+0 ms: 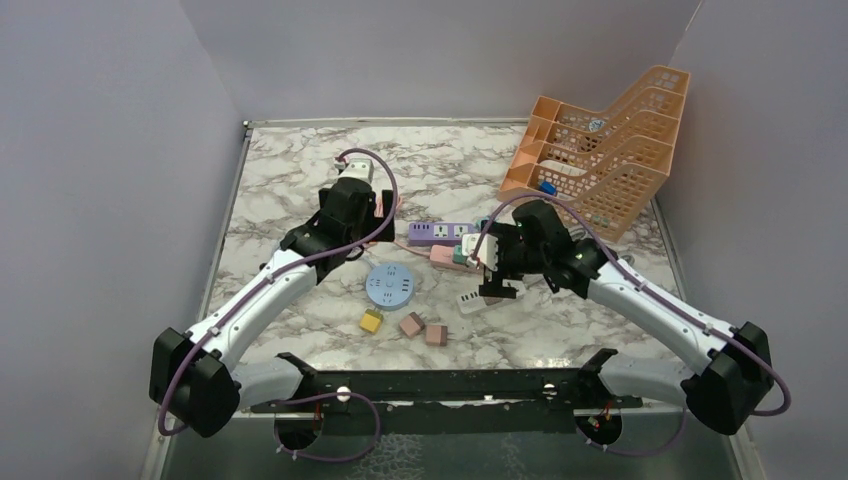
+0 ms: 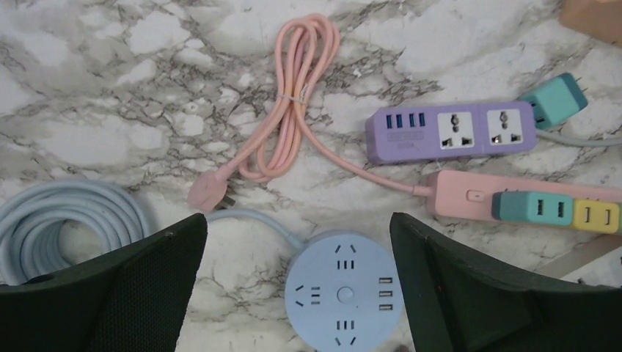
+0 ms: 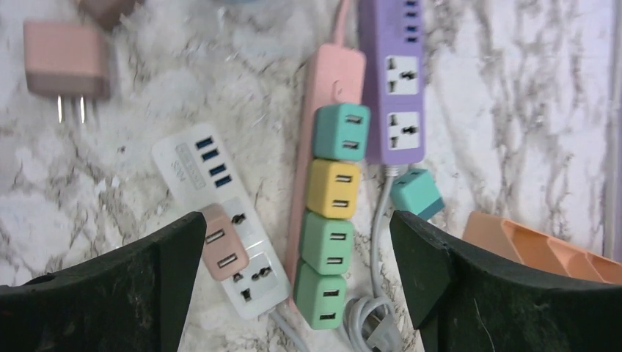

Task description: Insert the plug

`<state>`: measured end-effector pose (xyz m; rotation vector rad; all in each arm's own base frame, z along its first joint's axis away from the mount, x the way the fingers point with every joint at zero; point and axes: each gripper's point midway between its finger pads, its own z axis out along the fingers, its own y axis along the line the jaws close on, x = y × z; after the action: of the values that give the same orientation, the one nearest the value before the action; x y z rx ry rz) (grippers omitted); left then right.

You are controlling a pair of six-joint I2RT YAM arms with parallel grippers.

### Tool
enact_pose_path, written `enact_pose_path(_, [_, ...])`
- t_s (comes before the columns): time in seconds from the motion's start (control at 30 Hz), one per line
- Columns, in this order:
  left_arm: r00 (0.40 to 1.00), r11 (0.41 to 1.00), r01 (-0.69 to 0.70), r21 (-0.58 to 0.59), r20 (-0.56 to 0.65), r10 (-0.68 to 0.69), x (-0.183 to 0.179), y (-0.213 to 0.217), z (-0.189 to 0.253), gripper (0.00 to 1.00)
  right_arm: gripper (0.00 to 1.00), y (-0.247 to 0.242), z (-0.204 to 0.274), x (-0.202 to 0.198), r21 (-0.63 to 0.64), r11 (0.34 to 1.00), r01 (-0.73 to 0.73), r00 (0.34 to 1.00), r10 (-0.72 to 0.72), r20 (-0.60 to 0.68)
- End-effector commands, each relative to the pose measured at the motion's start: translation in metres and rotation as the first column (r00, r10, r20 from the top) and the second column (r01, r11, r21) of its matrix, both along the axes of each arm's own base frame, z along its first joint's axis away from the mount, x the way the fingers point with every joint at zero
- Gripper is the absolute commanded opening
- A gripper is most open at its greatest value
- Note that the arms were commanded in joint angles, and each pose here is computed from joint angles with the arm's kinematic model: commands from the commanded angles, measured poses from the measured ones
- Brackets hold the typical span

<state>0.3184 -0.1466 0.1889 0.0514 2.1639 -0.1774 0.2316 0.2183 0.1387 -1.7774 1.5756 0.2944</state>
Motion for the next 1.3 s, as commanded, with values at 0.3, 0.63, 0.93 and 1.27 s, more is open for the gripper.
enact_pose_path(0.3, [0.834,0.997,0.020,-0.070,-0.549,-0.056,-0.125,0.010,-0.086,0.80,1.00,0.024,0.086,0.031,0.481,0.419,0.771,0.637,-0.514,-0.574])
enact_pose_path(0.63, [0.686,0.995,0.035,-0.096,-0.722,-0.094,-0.169,0.008,-0.129,0.72,0.98,0.017,0.097,0.019,0.417,0.274,0.867,0.499,-0.485,-0.719])
enact_pose_path(0.93, [0.664,0.997,0.025,-0.077,-0.744,-0.075,-0.164,-0.001,-0.150,0.69,0.76,0.016,0.093,0.016,0.354,0.226,0.907,0.420,-0.482,-0.769])
enact_pose_path(1.27, [0.655,0.999,0.050,-0.016,-0.755,-0.045,-0.170,-0.002,-0.167,0.56,0.68,0.024,0.080,0.006,0.301,0.235,0.924,0.376,-0.428,-0.822])
